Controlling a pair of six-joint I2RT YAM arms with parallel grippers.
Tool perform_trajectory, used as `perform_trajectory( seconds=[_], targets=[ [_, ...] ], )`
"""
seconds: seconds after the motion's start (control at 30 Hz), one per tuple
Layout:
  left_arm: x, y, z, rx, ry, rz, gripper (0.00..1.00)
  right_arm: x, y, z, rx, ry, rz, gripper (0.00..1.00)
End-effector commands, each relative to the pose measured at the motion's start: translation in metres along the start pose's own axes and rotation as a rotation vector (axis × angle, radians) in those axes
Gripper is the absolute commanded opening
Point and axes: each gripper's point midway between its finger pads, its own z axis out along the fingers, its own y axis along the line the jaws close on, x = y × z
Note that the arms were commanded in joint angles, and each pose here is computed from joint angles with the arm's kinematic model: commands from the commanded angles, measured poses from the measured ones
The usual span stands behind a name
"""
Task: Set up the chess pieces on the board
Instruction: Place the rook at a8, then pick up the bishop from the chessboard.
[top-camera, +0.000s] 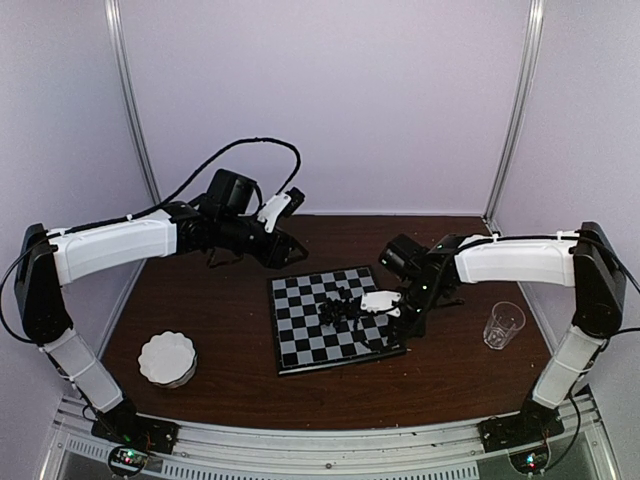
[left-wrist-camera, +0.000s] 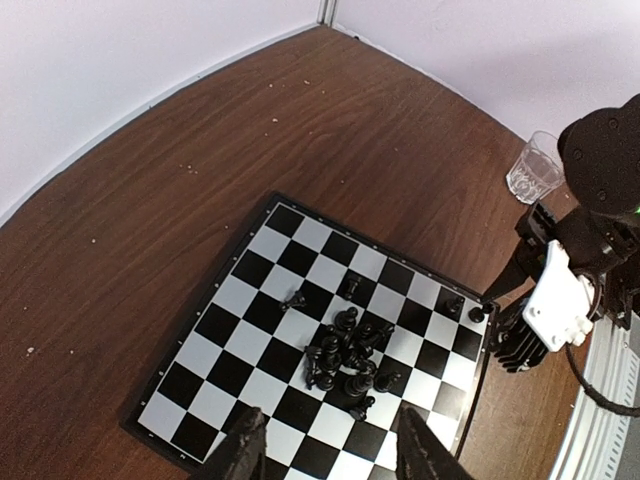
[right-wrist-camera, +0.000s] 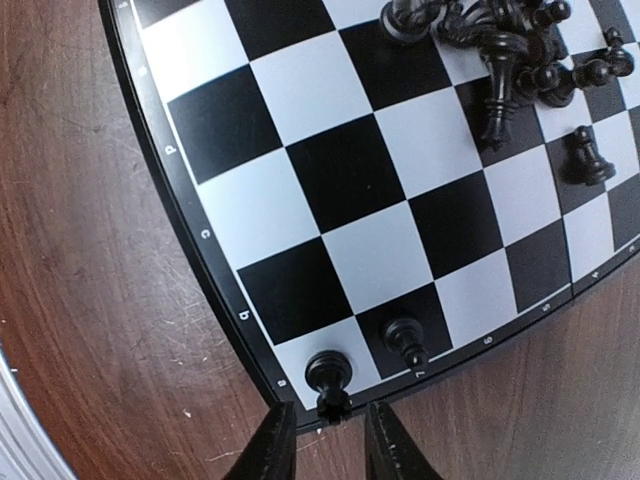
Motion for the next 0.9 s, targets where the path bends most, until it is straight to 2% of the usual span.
perform_trajectory(
  seconds=[0.0,0.17,0.27,0.4,0.63,0.73,0.87],
  targets=[
    [-0.012,0.0,0.0,0.011,-0.028,0.0,0.45,-0.023,-0.002,-0.049,0.034,-0.102,0.019,0.28],
    [-0.002,-0.004,0.011,0.024,0.019,-0.01,0.45,-0.041,-0.011,-0.08,0.06,-0.19,0.043,0.3],
    [0.002,-0.007,0.017,0.036,0.037,-0.022,0.45,-0.053,-0.021,-0.082,0.076,-0.215,0.032,0.3],
    [0.004,-0.006,0.021,0.035,0.046,-0.052,0.45,-0.074,-0.038,-0.069,0.088,-0.228,0.033,0.28],
    [0.008,0.019,0.018,-0.108,0.071,-0.099,0.45,-0.104,-0.062,-0.034,0.07,-0.222,0.085,0.28],
    [0.009,0.033,0.013,-0.169,0.064,-0.145,0.45,-0.111,-0.072,-0.021,0.068,-0.212,0.12,0.28],
    [0.006,0.037,0.01,-0.171,0.042,-0.181,0.45,-0.114,-0.082,-0.007,0.045,-0.193,0.178,0.27]
  ],
)
